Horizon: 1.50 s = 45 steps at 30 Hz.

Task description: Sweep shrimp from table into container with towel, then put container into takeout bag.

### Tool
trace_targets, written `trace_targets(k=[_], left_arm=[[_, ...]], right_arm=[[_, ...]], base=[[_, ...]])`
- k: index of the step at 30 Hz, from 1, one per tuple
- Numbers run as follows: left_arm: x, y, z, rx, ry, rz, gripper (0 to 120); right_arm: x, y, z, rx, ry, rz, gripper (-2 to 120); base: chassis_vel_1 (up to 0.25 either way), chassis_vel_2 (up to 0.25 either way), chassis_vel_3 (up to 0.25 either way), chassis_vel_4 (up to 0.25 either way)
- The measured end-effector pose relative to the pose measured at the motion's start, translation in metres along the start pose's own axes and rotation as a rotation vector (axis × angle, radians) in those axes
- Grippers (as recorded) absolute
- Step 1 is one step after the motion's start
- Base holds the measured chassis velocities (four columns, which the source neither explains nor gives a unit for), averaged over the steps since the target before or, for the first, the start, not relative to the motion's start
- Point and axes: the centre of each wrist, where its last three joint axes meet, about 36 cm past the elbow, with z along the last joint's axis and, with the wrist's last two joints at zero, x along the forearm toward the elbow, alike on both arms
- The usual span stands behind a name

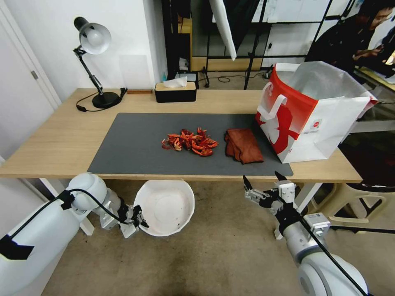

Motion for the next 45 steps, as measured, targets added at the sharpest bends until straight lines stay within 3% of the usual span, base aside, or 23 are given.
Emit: trace_targets(k=[10,26,32,45], left_arm=[[-0.005,0.013,0.001,-0.045,0.016,0.046,0],[-0.005,0.009,0.006,-0.031,0.012,0.041,0],[-0.007,0.006,0.007,-0.026,0.008,0.042,0],[-0.005,0.000,0.011,-0.012,0.005,0.039,0]], right_arm=[[-0.043,-0.009,0.015,-0.021,-0.033,-0.046,100],[-0.122,-0.026,0.016,0.002,-0.038,-0.063,100],[-0.166,-0.012,-0.003,-0.002,0.097,0.046,100],[-0.211,-0.014,-0.026,-0.034,0.294,0.126,100]], base=[[0.000,0.000,0.000,0.000],[0.000,0.000,0.000,0.000],[0.000,0.000,0.000,0.000],[0.000,0.000,0.000,0.000]])
